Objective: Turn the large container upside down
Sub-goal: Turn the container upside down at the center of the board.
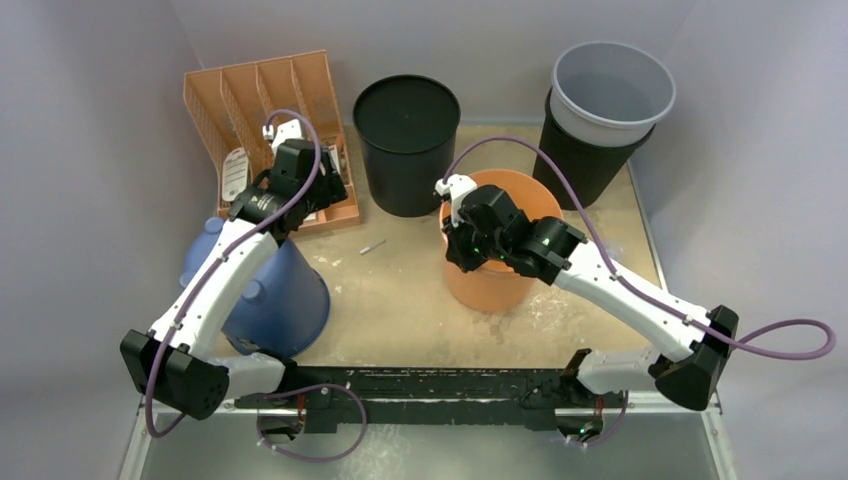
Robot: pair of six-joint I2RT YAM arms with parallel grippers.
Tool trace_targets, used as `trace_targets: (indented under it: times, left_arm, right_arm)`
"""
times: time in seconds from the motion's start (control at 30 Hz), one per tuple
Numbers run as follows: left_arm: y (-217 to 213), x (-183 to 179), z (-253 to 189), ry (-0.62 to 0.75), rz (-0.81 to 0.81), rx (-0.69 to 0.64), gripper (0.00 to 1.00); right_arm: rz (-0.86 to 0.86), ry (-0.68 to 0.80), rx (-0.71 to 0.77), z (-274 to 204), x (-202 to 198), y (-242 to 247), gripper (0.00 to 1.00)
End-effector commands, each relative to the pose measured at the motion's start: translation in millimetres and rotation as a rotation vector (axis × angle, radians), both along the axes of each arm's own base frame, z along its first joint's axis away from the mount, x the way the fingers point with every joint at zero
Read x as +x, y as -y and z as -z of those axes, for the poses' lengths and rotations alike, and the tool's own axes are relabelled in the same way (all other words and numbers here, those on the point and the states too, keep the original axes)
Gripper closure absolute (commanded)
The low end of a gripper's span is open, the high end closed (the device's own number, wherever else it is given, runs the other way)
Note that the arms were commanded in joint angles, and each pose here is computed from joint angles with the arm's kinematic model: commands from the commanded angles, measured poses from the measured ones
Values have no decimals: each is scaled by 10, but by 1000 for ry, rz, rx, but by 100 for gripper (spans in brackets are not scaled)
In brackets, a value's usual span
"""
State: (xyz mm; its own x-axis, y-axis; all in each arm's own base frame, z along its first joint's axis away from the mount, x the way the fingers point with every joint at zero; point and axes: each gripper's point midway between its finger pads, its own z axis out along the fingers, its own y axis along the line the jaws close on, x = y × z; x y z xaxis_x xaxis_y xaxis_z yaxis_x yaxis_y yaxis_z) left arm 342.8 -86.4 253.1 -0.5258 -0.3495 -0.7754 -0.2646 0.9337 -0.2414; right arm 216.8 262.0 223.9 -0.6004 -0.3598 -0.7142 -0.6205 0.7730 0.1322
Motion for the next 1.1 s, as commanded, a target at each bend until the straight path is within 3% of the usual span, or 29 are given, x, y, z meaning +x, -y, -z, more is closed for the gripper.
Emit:
trace_targets:
  times: [0.0,0.23,0.4,0.53,0.77,0.87,1.07]
  left_arm:
    - [-31,-11,-132,55,7,-1,31]
    - [-185,41,-521,93,-30,-6,30]
    - [-251,28,-1085,201,-19,-42,30]
    - [-246,-27,-1222,244,-15,-68,30]
    - [-137,-72,-941,173,54,-71,30]
    - [90,-117,-652,110,174,-116,29]
    - [375,-221,-58,14,241,-263,29]
  right_arm:
    - [60,72,86,-385,167,-97,100]
    - [-11,112,535,-1477,171,-381,100]
    - [-54,50,794,-1637,259,-168,100]
    - [-121,-6,973,-1643,157,-14,100]
    - [-90,-125,1046,-1238,22,6,100]
    - [-27,-93,1060,-1137,63,73,100]
    - [125,-127,933,-640,173,189,100]
